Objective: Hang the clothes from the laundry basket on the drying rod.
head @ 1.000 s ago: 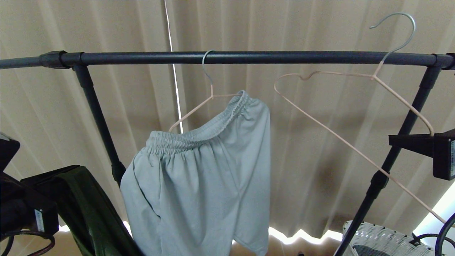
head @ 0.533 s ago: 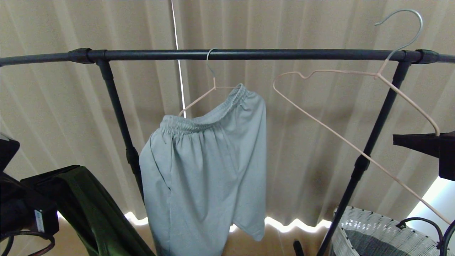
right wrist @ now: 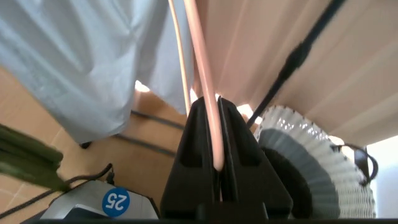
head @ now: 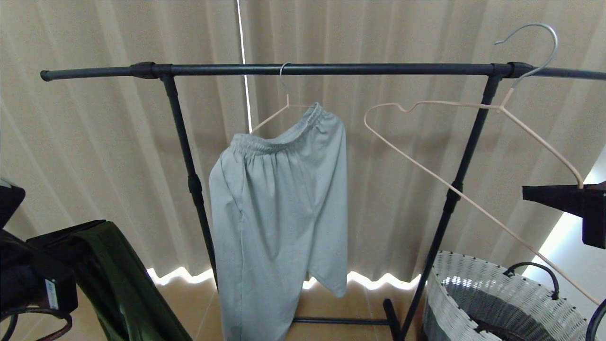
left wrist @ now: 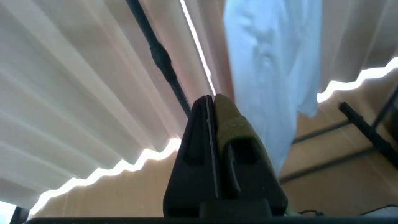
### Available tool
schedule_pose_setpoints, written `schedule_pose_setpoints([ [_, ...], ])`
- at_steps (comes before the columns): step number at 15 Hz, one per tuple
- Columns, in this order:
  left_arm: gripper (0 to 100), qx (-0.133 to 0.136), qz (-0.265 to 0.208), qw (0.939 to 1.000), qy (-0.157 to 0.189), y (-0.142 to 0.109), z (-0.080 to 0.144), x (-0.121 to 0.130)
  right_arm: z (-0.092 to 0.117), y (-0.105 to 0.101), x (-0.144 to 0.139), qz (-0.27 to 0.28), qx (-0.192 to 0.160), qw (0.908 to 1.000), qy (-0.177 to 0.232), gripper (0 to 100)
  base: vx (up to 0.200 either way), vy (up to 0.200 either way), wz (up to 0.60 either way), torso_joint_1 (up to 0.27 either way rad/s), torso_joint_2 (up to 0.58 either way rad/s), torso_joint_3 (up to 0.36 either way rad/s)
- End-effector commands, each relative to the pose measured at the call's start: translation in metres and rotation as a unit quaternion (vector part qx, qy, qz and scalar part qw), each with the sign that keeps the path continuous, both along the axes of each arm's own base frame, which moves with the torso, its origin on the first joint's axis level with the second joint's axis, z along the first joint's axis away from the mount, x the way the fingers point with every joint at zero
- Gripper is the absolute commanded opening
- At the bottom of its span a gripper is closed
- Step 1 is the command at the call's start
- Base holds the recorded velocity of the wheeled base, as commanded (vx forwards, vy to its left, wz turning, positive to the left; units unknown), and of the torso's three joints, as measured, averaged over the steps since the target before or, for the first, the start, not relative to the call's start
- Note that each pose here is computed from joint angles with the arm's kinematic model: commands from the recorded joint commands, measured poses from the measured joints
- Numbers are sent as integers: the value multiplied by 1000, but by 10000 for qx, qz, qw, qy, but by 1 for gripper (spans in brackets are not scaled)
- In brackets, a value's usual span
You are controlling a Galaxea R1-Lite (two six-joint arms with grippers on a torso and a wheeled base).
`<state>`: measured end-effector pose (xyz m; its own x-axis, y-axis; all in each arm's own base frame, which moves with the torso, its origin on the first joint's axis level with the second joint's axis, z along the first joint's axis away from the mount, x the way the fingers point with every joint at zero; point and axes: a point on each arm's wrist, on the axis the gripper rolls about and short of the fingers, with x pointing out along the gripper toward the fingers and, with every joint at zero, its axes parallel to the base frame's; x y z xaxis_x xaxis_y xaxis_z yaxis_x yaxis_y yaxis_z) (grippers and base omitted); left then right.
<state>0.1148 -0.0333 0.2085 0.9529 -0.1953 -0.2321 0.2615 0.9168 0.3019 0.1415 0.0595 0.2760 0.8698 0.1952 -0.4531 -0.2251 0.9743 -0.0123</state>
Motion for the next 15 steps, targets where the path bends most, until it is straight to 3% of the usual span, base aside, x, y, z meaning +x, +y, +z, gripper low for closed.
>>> schedule_pose_setpoints([
  [1, 0, 9, -5, 10000, 3, 0, 0, 0, -3, 0, 0, 0, -17, 10000, 49, 0, 0, 0, 0, 0, 0, 0],
  [11, 0, 6, -20, 10000, -4, 1, -3, -5, -15, 0, 0, -8, -73, 9997, 214, 0, 0, 0, 0, 0, 0, 0],
  [15, 0, 15, 62, 9999, 78, 2, -8, -5, -23, 3, 5, 11, 27, 10000, -56, 0, 0, 0, 0, 0, 0, 0],
])
